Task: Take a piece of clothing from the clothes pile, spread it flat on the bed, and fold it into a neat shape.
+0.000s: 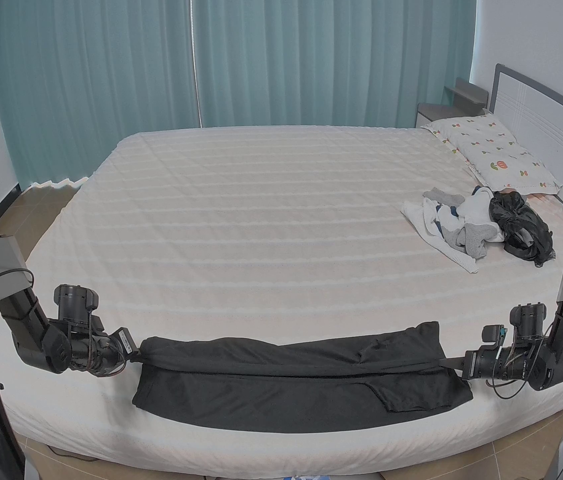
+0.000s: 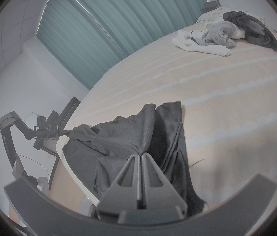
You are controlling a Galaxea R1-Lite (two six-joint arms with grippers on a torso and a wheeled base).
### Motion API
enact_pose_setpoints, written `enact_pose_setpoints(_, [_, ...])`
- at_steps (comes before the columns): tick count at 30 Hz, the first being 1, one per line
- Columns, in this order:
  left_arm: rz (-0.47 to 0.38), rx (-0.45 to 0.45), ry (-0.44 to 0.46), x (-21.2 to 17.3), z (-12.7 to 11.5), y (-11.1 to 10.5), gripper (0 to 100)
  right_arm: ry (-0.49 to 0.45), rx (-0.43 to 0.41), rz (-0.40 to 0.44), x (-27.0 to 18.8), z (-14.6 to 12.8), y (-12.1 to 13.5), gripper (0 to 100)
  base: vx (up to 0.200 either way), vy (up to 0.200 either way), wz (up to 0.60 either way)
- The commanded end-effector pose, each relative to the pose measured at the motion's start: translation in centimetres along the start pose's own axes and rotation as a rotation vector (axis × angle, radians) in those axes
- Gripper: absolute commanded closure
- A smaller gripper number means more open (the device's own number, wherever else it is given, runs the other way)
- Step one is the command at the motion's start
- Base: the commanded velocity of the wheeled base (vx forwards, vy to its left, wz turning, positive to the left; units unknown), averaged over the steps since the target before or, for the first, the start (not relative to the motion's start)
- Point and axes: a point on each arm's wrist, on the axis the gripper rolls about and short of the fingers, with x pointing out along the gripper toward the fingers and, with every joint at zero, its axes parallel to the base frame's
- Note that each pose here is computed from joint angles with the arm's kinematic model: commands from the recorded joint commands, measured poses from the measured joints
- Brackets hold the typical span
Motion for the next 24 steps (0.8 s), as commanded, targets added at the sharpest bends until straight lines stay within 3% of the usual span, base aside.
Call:
enact_pose_setpoints(1, [-0.02,0.005,0.015,-2.0,-0.8,0.2,100,0.019,0.003,0.0,-0.3,-0.6,-0.2,100,0.0,0.0,0.0])
enact_pose_setpoints(9, [0.002,0.074,0.059,-1.9,-2.0,0.9,100,0.022,0.011,-0.006,-0.4,-0.8,-0.4,100,0.0,0.0,0.0])
enact_pose_setpoints(10, [0.008,0.073,0.076,-1.6,-2.3,1.0,0,0.026,0.012,-0.006,-0.3,-0.9,-0.4,100,0.0,0.0,0.0])
enact_pose_setpoints(15, [0.012,0.083,0.098,-1.3,-2.9,0.9,0,0.048,0.021,-0.006,-0.1,-1.4,-0.5,100,0.0,0.0,0.0])
enact_pose_setpoints(16, [0.009,0.085,0.089,-1.4,-2.7,0.8,0,0.057,0.017,-0.004,-0.2,-1.7,-0.4,0,0.0,0.0,0.0])
enact_pose_setpoints(24, [-0.048,0.016,-0.035,-1.5,0.6,-0.9,0,-0.018,0.0,-0.002,-0.8,-0.7,-0.4,0,0.0,0.0,0.0])
